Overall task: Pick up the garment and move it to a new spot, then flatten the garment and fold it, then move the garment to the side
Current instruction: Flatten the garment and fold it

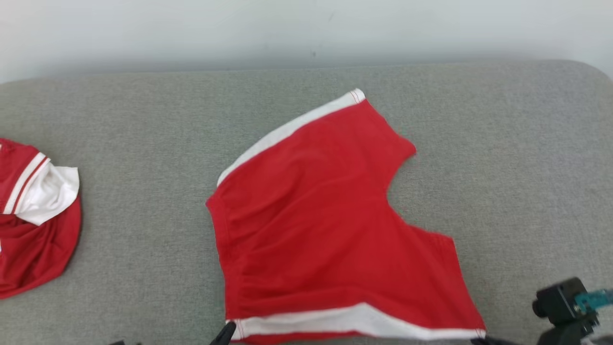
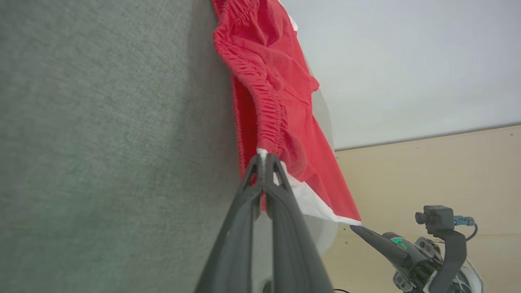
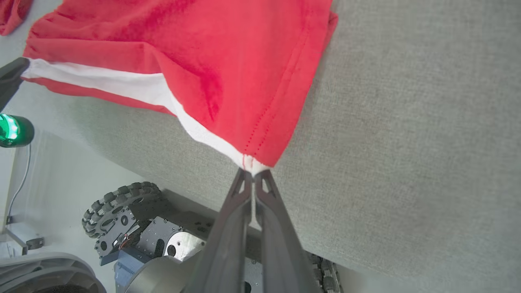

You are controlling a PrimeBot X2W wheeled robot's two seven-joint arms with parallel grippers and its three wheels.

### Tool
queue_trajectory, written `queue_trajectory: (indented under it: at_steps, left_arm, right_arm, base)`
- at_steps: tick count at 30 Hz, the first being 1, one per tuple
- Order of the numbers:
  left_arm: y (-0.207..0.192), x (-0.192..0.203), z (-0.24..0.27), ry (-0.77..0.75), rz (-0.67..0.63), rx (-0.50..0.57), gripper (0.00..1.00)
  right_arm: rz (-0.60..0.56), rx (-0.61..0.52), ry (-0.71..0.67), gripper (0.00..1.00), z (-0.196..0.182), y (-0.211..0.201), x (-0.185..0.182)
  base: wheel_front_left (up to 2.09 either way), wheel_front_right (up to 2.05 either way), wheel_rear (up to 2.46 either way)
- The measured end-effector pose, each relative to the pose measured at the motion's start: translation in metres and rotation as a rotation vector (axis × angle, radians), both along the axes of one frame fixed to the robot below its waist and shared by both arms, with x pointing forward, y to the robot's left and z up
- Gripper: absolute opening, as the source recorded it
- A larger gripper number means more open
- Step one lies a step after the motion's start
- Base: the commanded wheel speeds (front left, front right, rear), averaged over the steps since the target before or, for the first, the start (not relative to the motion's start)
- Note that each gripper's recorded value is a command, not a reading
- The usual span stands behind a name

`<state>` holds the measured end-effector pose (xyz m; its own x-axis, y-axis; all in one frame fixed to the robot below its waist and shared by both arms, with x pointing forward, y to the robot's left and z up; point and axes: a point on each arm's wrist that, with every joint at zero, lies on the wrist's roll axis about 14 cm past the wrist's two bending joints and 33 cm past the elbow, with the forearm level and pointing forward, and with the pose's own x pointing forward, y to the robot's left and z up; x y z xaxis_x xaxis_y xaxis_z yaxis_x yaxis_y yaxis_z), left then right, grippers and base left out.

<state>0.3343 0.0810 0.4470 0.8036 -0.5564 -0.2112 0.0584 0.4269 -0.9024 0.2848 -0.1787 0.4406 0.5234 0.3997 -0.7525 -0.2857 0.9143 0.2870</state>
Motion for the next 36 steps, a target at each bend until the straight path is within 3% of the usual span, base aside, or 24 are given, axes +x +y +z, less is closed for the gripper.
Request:
queue_trajectory:
  at_steps: [3, 6, 13, 19, 36]
  left_arm:
    - [0.008, -0.009, -0.001, 0.018, 0.006, 0.012, 0.0]
    - [0.016, -0.001, 0.011, -0.022, 0.06, -0.001, 0.0]
    - [0.013, 0.034, 0.045, -0.14, 0.125, -0.038, 0.0]
    - [0.017, 0.076, 0.066, -0.233, 0.198, 0.005, 0.0]
    - [0.027, 0.157, 0.052, -0.245, 0.351, 0.094, 0.0]
  right_arm:
    - [-0.015, 0.015, 0.031, 0.0, 0.001, 0.002, -0.01]
    - [-0.018, 0.0, -0.041, 0.0, 0.015, 0.001, 0.003]
    - [0.042, -0.145, -0.264, 0.0, 0.046, -0.015, 0.077]
    - [0.115, -0.238, -0.336, 0.0, 0.051, -0.014, 0.132]
    - [0.223, -0.297, -0.485, 0.0, 0.044, 0.028, 0.27]
  base:
    - [0.0, 0.0, 0.0]
    - [0.0, 0.0, 0.0]
    - [0.0, 0.0, 0.0]
    - [0.0, 0.0, 0.0]
    - [0.0, 0.0, 0.0]
